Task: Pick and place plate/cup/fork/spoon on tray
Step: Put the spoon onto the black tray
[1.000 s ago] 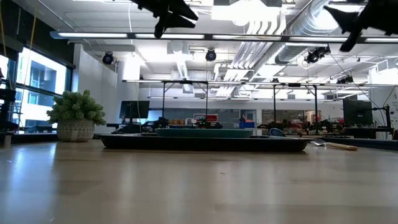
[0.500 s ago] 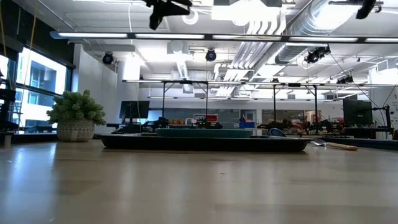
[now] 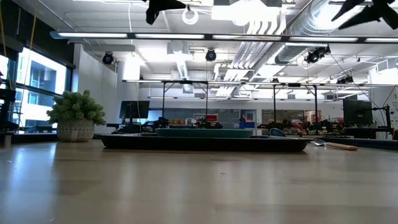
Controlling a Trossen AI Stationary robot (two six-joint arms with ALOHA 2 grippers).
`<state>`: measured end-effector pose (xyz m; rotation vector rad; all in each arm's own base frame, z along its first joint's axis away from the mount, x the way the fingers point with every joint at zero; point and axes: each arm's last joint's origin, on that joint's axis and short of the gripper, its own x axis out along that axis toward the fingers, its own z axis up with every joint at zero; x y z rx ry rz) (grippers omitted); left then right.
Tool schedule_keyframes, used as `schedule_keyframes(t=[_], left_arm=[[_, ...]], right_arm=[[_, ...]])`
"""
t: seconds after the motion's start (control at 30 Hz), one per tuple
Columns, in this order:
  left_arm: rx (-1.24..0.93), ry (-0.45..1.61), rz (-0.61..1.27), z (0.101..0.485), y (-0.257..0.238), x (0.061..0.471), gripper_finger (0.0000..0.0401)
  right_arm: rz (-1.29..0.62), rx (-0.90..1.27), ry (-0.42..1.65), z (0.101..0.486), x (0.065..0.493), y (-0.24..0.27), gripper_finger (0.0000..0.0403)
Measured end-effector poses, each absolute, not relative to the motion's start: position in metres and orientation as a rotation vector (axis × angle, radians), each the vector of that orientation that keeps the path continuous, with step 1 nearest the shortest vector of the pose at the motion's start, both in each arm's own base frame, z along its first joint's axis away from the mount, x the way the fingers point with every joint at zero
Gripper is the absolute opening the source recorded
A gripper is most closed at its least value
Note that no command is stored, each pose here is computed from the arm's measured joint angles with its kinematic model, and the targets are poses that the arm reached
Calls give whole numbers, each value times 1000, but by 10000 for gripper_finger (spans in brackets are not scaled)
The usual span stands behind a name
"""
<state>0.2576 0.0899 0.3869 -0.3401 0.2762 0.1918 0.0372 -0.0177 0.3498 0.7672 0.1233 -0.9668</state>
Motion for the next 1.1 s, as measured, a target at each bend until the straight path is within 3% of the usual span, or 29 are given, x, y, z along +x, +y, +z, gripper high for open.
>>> schedule_keyframes(t=[0.4,1.1], left_arm=[[-298,279,188,387,90,258,99],[-245,285,181,387,90,258,99]], right_arm=[[-1161,933,558,306,77,-17,135],[-1181,1012,652,293,113,-62,135]])
